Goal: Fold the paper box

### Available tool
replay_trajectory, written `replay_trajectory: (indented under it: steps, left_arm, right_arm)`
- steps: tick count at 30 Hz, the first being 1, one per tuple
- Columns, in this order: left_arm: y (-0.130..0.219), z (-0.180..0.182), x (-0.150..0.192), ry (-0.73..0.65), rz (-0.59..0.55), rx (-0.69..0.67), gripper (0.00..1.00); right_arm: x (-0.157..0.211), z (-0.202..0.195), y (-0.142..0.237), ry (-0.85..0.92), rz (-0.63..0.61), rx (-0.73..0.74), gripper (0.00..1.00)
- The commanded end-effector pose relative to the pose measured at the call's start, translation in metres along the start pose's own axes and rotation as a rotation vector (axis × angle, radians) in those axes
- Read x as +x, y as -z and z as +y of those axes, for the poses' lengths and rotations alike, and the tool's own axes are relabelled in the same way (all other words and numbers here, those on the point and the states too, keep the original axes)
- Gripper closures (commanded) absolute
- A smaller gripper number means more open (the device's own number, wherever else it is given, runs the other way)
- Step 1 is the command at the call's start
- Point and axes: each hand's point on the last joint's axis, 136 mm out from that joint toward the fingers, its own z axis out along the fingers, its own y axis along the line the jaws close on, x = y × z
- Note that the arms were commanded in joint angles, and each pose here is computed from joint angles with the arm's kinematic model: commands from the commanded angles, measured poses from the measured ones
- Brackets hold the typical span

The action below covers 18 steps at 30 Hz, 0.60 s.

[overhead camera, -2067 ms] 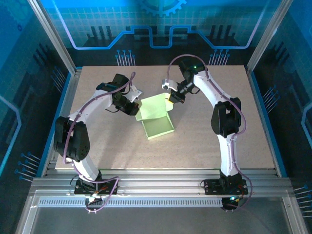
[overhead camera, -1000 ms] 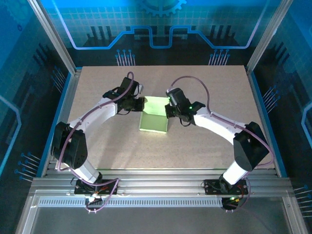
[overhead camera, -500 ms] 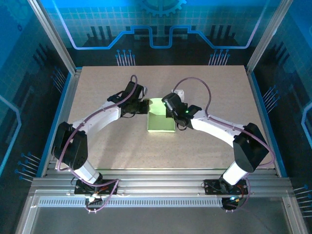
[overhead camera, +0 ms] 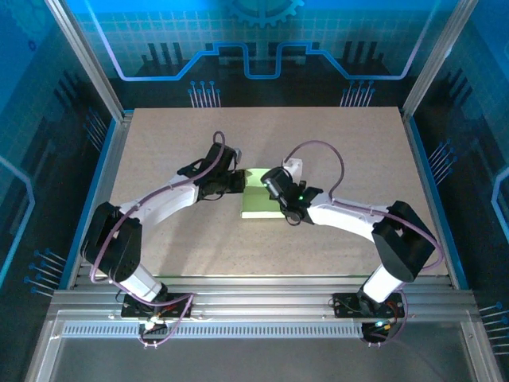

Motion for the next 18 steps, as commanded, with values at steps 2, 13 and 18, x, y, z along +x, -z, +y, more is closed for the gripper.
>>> replay_trajectory:
  steps: [2,13,18]
  left_arm:
    - [0.016,-0.026,-0.013,-0.016,-0.114,0.088,1.0]
    - [0.019,-0.028,0.017,-0.086,-0.231,0.045,1.0]
    - [0.016,-0.033,0.031,-0.15,-0.307,0.037,1.0]
  right_arm:
    - [-0.001,0.011,0.009,-0.016,-0.064,-0.067,1.0]
    - [0.021,0.007,0.024,0.064,-0.135,-0.111,1.0]
    - [0.03,0.013,0.029,0.112,-0.181,-0.145,1.0]
